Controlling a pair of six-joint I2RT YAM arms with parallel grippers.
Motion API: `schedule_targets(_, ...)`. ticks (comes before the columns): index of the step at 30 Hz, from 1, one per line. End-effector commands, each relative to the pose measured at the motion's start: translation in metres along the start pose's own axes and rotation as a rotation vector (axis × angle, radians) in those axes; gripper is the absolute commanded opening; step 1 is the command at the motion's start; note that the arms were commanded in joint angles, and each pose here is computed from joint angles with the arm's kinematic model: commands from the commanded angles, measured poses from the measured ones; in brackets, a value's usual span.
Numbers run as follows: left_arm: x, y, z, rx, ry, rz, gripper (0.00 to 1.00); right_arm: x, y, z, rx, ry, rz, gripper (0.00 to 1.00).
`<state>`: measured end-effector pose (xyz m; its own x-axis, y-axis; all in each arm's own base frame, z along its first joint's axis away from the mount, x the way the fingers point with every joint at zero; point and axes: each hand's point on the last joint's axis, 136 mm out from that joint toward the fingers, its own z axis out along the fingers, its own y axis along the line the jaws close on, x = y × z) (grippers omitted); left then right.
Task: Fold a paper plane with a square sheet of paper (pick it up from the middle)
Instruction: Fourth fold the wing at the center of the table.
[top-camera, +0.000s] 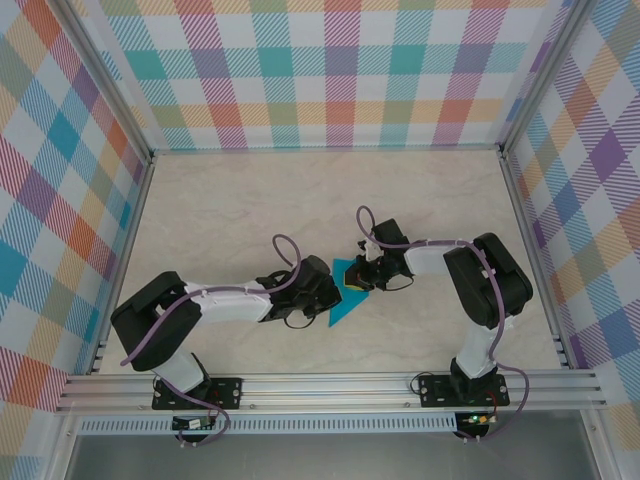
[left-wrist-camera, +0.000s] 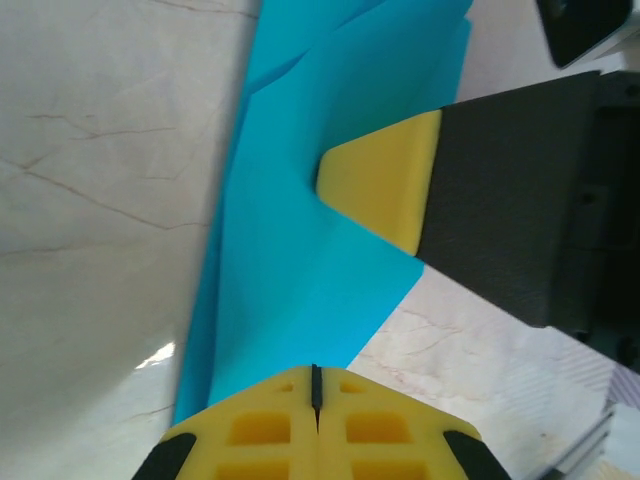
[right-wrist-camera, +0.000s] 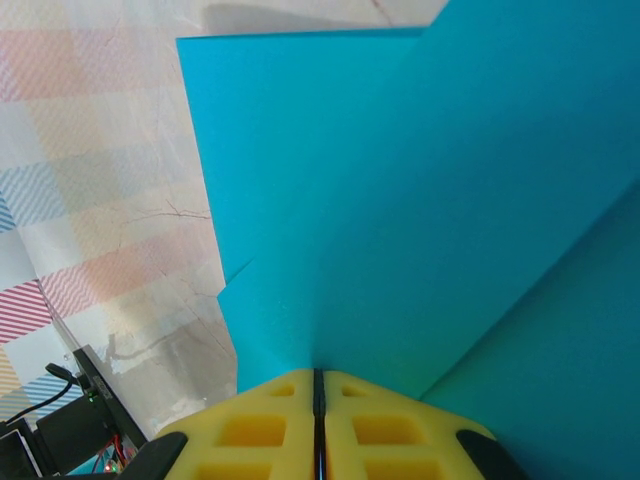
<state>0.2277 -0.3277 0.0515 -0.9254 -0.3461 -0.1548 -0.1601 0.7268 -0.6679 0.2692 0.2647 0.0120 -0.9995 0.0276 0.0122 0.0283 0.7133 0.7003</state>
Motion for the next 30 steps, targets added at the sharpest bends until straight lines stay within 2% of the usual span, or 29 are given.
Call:
schedule_targets(1,-0.002,-0.013,0.0,0.084,-0.027,-0.069,0.0,0.021,-0.059,0.013,0.199,0.028,0.109,0.1)
schedule_targets(9,0.003,-0.017,0.022,0.143,0.01,-0.119,0.0,0.024,-0.063,0.013,0.211,0.034,0.114,0.1)
schedule_targets(17,0.01,0.027,0.026,-0.012,-0.001,-0.142,0.0,0.025,-0.064,0.014,0.214,0.035,0.118,0.1)
schedule_targets(25,0.038,0.05,0.028,-0.091,0.087,-0.115,0.0,0.022,-0.064,0.012,0.233,0.036,0.109,0.11)
schedule_targets(30,0.043,0.083,0.015,-0.223,0.058,-0.1,0.0,0.021,-0.064,0.011,0.239,0.034,0.111,0.11)
